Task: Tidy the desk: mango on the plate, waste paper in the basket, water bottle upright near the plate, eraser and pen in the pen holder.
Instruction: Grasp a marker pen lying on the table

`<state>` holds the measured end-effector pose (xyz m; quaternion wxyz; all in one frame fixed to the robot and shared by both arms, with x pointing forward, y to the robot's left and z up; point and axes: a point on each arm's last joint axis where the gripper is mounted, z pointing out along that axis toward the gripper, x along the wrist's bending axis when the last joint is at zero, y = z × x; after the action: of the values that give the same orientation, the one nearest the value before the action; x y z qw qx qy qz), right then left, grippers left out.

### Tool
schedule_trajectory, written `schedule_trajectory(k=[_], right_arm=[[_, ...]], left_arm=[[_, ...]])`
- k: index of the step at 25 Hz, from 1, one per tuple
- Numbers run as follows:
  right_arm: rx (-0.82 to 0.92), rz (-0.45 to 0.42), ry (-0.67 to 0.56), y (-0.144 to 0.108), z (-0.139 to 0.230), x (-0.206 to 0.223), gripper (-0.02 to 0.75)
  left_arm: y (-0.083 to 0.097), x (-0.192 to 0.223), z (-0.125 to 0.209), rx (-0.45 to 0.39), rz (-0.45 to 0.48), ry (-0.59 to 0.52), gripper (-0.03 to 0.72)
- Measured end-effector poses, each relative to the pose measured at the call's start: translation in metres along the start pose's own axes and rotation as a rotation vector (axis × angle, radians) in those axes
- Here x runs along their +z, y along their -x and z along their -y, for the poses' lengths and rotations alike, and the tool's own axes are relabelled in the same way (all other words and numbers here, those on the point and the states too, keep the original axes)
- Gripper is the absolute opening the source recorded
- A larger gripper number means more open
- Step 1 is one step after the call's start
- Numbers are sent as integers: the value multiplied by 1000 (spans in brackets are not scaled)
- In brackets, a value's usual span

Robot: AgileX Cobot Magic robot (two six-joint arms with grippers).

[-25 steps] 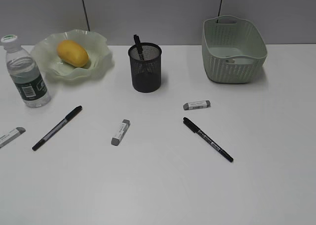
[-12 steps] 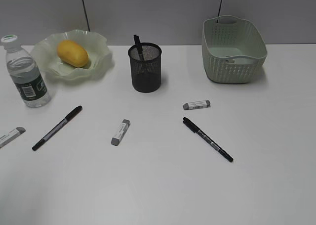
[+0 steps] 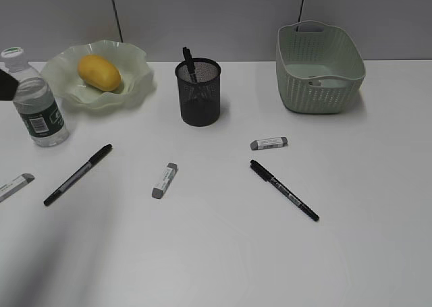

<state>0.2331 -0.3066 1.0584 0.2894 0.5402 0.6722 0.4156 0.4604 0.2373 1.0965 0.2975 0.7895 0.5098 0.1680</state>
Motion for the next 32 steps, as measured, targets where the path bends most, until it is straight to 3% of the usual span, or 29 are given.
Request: schedule_trajectory(k=[7,19,32], right_arm=[[0,1,0,0,0,0,491],[4,1,0,0,0,0,491],[7,1,0,0,0,0,491]], left_arm=[[10,71,-34,97,57,-180,460],[-8,191,-40,165,46,-511,460],[-28,249,-40,178,26,-630,460]])
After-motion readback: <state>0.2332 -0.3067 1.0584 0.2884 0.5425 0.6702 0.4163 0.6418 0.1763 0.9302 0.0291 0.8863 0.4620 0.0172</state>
